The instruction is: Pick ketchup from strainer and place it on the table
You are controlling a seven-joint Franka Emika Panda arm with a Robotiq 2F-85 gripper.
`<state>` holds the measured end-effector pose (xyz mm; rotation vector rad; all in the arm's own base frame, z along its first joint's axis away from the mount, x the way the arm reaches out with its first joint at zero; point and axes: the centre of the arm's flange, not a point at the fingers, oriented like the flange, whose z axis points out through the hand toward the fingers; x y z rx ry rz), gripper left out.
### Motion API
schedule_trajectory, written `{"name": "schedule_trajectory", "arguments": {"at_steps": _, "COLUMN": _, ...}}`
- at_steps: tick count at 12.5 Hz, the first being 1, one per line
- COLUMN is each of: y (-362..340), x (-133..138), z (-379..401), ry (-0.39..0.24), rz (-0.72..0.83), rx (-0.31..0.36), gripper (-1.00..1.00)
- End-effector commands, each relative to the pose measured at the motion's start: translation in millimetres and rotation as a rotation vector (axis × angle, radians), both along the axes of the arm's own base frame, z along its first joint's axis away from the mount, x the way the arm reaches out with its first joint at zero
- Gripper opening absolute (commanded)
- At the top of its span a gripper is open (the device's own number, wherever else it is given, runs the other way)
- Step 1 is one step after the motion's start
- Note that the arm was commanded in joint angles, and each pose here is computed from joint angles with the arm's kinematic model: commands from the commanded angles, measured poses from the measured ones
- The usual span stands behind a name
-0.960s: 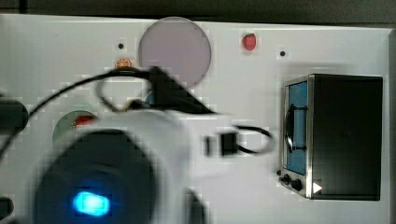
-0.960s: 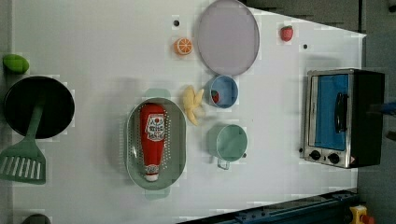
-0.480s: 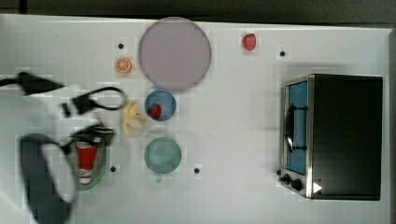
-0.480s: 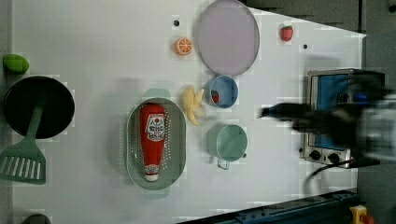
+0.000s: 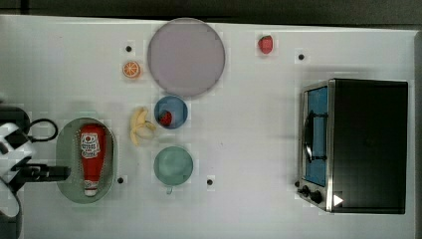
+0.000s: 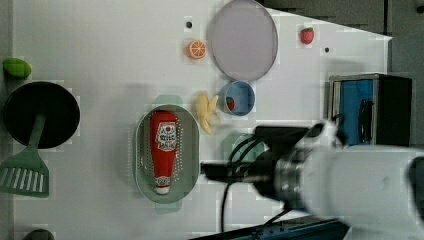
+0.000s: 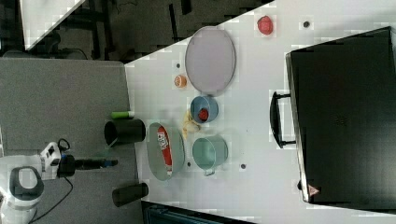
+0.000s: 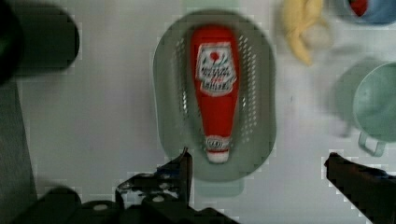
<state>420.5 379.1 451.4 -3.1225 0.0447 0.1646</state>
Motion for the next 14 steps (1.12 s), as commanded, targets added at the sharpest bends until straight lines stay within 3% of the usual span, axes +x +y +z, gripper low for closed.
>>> {"name": "schedule_trajectory", "arguments": {"at_steps": 1, "y": -5, "x": 10, "z": -46, "ry": -0.002, "rz": -0.040, "rx": 0.009, "gripper": 1.00}}
{"name": "schedule_trajectory", "arguments": {"at_steps": 7, "y": -1, "x": 11, "z": -143, "ry": -0.060, "rz": 0.045, "rx": 0.059, "gripper": 1.00}}
{"name": "schedule_trajectory", "arguments": {"at_steps": 10, "y": 3, "x": 13, "z": -180, "ry": -0.054, "rz": -0.004, "rx": 0.105, "gripper": 1.00}}
{"name": "schedule_trajectory", "arguments": {"at_steps": 14, "y": 6, "x": 9, "z": -224, "ry": -0.042, "rz": -0.046, "rx": 0.092, "gripper": 1.00}}
